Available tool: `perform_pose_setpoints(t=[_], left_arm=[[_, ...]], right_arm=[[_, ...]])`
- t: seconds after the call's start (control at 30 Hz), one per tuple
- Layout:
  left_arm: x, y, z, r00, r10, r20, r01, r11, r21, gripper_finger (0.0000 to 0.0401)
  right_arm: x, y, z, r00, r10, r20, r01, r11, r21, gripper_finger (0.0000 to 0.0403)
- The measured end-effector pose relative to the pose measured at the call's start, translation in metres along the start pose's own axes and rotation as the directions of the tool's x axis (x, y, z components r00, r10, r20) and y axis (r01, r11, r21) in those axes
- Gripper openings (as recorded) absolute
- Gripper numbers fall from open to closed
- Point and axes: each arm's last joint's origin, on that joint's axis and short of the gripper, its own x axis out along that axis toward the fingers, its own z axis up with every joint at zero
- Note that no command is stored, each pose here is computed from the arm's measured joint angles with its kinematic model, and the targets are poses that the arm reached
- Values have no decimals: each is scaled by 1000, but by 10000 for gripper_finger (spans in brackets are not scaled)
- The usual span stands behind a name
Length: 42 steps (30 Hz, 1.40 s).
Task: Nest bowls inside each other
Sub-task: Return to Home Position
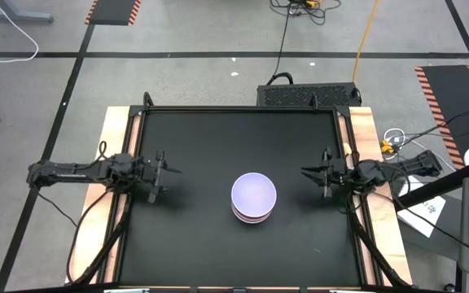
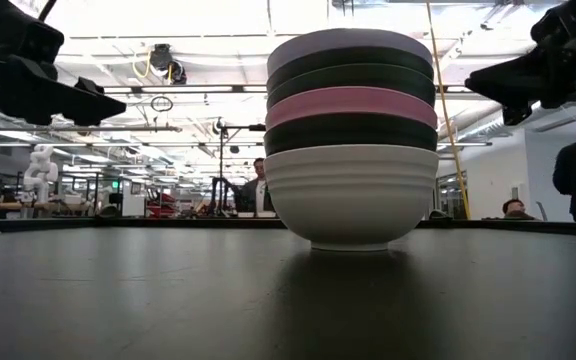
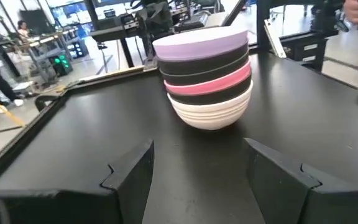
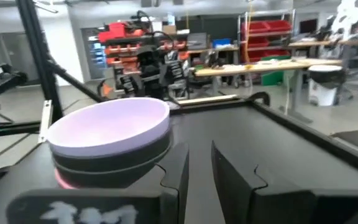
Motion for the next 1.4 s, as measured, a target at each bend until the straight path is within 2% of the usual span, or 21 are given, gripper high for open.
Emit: perform_pose_setpoints(t=[0.27, 0.47, 0.6, 0.77, 1.0, 1.07, 1.17, 1.23, 1.4], left_arm=[[2, 6, -6, 1000, 18, 12, -18, 1000, -14, 246], [4, 11, -12, 999, 12, -39, -14, 999, -42, 246], [6, 15, -16, 997, 22, -76, -27, 998, -55, 246], [8, 20, -20, 992, 42, -115, -50, 996, -68, 246], [11, 26, -23, 994, -32, -101, 26, 998, -59, 246], [11, 30, -22, 996, -5, -89, 0, 998, -55, 246], [10, 36, -22, 990, 97, -99, -103, 993, -57, 246], [9, 39, -22, 987, 128, -95, -135, 988, -72, 246], [6, 39, -20, 994, 86, -66, -92, 992, -92, 246]], right_arm=[[5, -8, -3, 999, 2, -34, -2, 1000, 17, 59], [7, -13, -6, 994, 72, -85, -71, 997, 13, 59], [8, -18, -7, 995, 38, -87, -38, 999, 5, 59], [9, -21, -7, 994, 57, -94, -58, 998, -10, 59], [9, -25, -7, 994, 63, -93, -60, 998, 29, 59], [9, -26, -7, 994, 58, -92, -54, 998, 41, 59], [9, -26, -7, 994, 60, -93, -56, 998, 39, 59], [9, -26, -7, 994, 58, -92, -55, 998, 34, 59], [9, -26, -7, 994, 58, -92, -56, 998, 28, 59]])
